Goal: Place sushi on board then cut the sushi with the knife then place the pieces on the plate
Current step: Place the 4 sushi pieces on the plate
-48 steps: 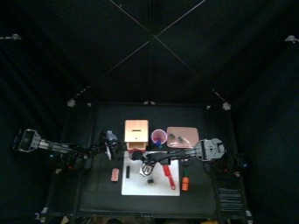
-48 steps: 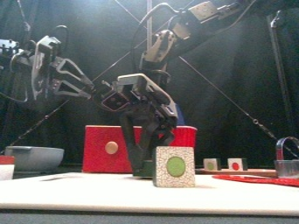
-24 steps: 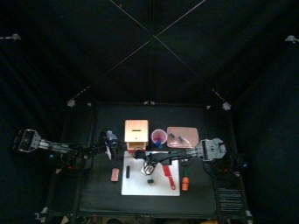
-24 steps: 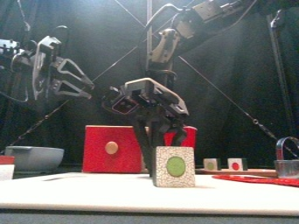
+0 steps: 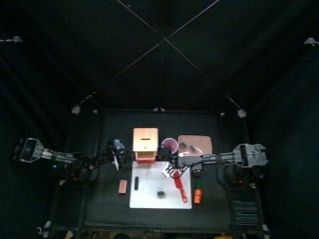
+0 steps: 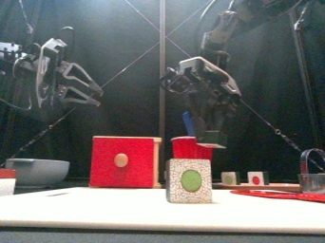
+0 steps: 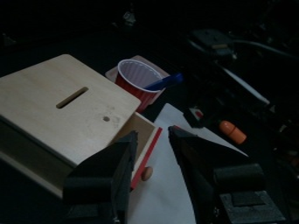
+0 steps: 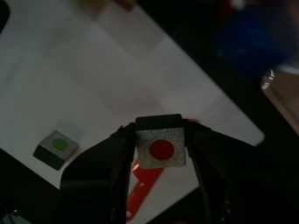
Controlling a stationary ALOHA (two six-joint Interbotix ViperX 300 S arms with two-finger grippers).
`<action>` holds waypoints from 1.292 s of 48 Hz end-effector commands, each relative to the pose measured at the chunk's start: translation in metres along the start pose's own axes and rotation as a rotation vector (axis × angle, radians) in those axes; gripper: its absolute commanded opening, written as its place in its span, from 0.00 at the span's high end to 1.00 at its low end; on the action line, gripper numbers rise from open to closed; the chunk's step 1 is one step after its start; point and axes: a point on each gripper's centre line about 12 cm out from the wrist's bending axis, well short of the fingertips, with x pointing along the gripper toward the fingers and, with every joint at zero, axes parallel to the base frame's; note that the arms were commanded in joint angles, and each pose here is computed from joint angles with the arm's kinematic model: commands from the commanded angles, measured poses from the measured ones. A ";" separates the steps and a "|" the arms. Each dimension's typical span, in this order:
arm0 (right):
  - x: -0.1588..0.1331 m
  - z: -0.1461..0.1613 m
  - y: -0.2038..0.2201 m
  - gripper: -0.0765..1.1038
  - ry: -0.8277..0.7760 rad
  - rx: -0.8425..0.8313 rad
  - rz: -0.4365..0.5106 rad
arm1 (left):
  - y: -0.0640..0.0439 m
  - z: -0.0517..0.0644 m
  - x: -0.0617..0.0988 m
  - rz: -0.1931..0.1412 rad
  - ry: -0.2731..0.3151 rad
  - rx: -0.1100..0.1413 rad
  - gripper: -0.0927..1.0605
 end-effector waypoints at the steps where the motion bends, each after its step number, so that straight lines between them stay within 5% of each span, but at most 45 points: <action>1: -0.035 0.003 -0.023 0.31 -0.067 0.050 0.037 | -0.006 0.010 0.003 -0.015 -0.034 0.001 0.26; 28: -0.083 -0.021 -0.161 0.31 -0.278 0.335 -0.010 | -0.005 0.014 0.005 -0.011 -0.047 0.008 0.26; 62: -0.042 -0.043 -0.220 0.30 -0.276 0.552 -0.037 | 0.006 0.020 0.007 0.019 -0.071 0.031 0.26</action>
